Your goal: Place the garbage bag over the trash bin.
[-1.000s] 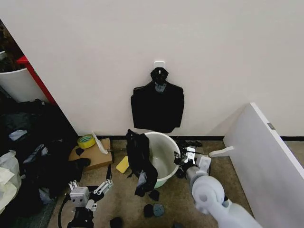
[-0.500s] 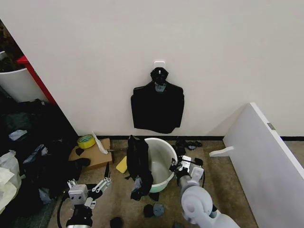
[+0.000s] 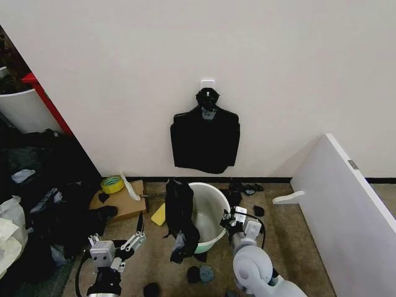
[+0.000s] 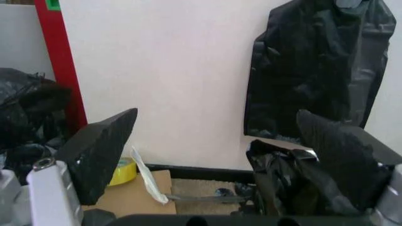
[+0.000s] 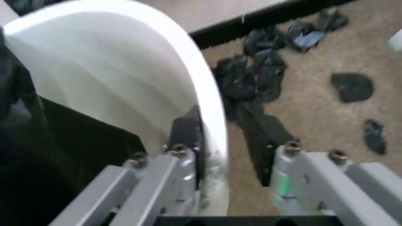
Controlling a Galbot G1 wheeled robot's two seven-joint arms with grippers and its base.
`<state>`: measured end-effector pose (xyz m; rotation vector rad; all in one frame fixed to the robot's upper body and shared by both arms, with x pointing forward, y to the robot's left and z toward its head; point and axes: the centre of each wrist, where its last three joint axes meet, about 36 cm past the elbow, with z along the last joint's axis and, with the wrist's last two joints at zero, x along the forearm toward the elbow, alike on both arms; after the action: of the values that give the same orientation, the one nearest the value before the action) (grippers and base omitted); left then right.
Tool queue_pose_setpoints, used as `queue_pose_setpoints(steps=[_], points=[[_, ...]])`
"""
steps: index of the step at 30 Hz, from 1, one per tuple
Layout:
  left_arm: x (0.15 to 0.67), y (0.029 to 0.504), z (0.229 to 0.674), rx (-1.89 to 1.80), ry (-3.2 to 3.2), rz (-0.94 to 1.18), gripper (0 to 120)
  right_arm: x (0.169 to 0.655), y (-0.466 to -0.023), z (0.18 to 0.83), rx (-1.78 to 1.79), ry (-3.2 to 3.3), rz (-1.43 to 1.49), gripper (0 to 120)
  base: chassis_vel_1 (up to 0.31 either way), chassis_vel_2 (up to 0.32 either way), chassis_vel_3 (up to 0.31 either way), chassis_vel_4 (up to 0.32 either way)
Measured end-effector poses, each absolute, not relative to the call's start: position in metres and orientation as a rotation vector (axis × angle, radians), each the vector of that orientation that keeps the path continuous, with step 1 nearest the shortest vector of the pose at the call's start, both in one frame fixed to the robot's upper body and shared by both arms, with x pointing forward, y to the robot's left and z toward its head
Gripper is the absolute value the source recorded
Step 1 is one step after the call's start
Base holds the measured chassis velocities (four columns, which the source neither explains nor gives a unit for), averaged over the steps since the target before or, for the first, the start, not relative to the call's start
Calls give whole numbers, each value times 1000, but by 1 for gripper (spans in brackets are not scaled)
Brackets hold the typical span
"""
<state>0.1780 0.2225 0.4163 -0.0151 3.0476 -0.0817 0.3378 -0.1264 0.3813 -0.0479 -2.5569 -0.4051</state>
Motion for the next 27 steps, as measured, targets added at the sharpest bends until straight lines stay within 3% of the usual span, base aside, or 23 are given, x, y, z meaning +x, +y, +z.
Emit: queue_pose_setpoints(steps=[11,19,27], points=[[182,226,414,-26,3047,-76,100,302,-145,425,33,-2715,-269,65,0,0,0,0],[181,234,409,-50,3064,-62,100,281,-135,473,483,-2768,-45,96,0,0,0,0],[184,248,403,-117,3061,-44,100,313,-100,499,718,-2625,51,100,0,0,0,0]])
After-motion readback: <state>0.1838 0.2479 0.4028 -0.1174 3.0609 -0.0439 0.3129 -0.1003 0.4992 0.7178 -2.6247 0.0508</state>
